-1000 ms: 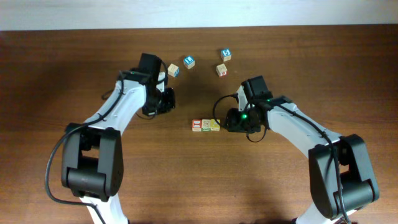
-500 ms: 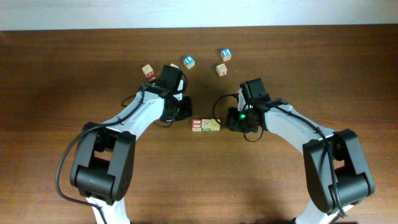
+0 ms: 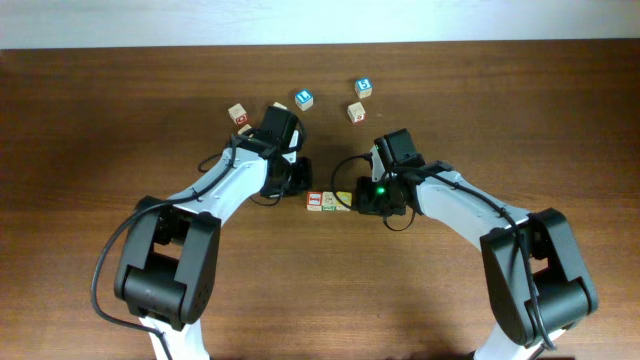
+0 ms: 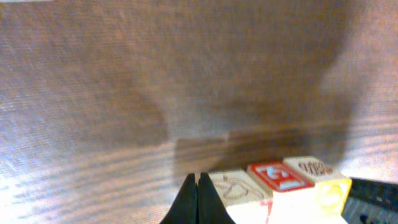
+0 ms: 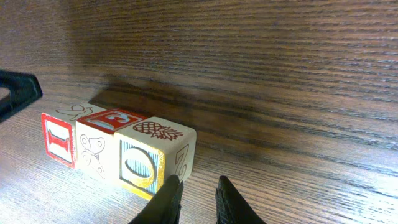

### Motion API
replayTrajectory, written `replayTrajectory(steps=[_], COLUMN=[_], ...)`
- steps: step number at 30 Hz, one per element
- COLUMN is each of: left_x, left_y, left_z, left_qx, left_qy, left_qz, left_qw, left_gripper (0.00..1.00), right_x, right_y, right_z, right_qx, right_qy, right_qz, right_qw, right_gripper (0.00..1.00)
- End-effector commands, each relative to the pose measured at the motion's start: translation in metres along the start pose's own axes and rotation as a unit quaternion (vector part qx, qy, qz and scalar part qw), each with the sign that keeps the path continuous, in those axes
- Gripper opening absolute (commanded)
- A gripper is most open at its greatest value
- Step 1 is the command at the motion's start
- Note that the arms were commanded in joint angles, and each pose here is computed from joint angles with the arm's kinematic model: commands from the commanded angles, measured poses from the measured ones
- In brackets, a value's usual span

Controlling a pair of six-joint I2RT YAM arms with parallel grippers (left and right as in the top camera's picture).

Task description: Rotate 3 blocks

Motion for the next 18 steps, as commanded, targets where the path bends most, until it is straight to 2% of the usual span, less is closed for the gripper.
replayTrajectory(steps=[1,15,18], left_x=[-0.007,-0.0121,-0.0049], left_y=[0.004,0.0058,0.0058], left_z=[0.0134,0.0215,0.0232], left_qx=[0.049,0.06,0.058], left_qy=[-0.018,-0.01,-0.036], left_qz=[0.035,0.032,-0.001], left_qw=[0.998,0.998,0.998], left_gripper=[0.0,0.0,0.0], right_x=[0.0003,-0.0015,-0.0015], right_y=[0.0047,0.0086,0.0086], right_z=[0.0038,0.0053,0.0053], right_qx=[0.008,0.013,0.013], right_qy=[0.0,0.006,0.006], right_qz=[-0.002,-0.001,-0.001], right_qw=[1.0,1.0,1.0], right_gripper=[0.21,0.21,0.21])
Point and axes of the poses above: each gripper's point midway between its finger pads, its own y axis out along the fingers, its own x axis along the line the jaws close on, z = x × y, the point moved 8 cm from there along -y, back along the fingers, and after that the axes turned 11 degrees about -y, right-handed, at the moved point
